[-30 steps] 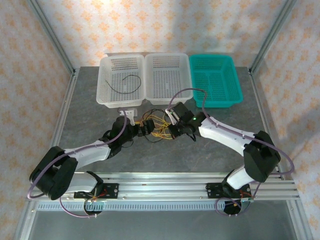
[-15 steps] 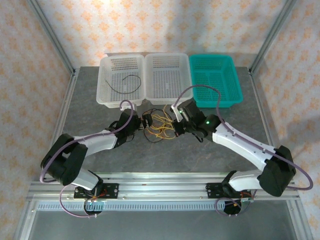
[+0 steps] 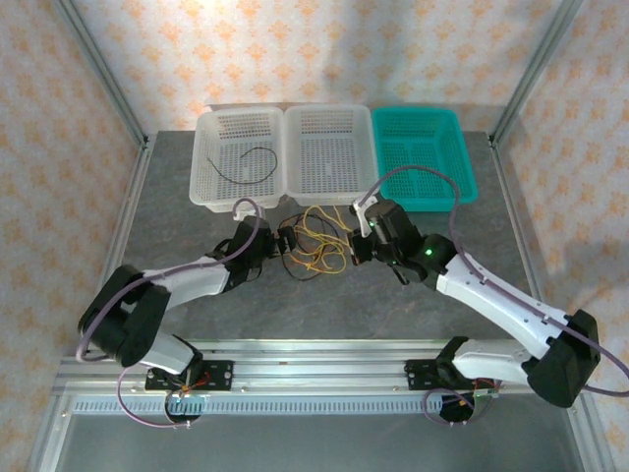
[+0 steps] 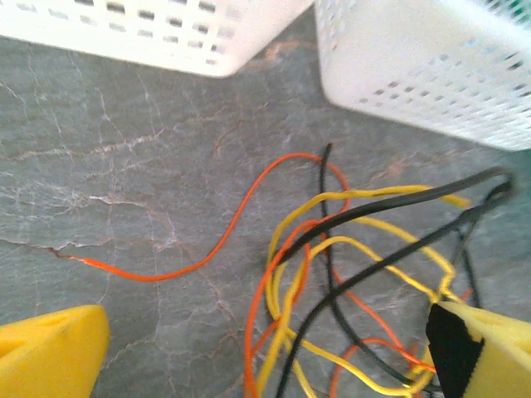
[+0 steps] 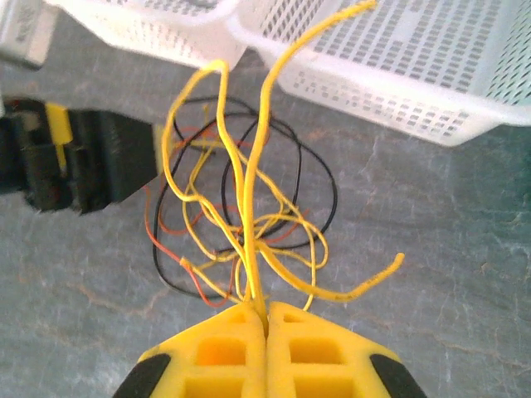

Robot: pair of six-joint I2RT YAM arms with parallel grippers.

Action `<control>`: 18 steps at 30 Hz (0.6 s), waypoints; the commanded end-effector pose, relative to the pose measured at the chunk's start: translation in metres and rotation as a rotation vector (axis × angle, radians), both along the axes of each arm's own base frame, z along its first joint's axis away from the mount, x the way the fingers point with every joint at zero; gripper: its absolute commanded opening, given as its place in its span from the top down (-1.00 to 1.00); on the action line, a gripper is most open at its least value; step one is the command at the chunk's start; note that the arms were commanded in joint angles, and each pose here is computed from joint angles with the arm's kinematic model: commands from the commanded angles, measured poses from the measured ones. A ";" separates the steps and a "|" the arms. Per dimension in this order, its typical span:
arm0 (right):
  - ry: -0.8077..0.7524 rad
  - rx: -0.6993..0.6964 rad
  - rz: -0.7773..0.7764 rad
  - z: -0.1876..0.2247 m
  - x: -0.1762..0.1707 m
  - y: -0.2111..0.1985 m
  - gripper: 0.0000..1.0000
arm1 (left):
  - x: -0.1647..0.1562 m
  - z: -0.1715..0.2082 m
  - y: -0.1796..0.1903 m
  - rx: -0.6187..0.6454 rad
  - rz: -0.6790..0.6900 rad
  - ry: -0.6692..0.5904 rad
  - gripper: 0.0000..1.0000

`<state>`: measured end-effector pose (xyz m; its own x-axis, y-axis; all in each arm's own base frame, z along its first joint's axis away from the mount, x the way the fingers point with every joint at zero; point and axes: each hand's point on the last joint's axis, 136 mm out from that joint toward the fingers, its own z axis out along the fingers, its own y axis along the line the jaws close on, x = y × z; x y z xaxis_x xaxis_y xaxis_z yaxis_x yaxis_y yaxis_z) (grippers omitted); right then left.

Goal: Untangle the cables

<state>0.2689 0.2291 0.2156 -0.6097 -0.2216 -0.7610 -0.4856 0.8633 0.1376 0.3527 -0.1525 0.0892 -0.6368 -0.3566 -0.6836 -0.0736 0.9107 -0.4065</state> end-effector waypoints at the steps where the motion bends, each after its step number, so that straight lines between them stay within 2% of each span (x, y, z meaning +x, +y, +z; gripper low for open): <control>1: -0.074 0.111 -0.119 0.025 0.020 -0.002 1.00 | -0.002 0.044 -0.005 -0.072 -0.019 -0.100 -0.99; 9: -0.007 0.276 -0.323 0.041 0.072 -0.010 1.00 | -0.001 0.121 -0.009 -0.152 -0.049 -0.252 -0.99; 14: -0.020 0.326 -0.541 0.050 0.106 -0.023 1.00 | 0.009 0.148 -0.014 -0.172 -0.048 -0.292 -0.99; 18: -0.071 0.354 -0.564 0.052 0.125 -0.021 1.00 | 0.025 0.159 -0.012 -0.204 -0.019 -0.308 -0.99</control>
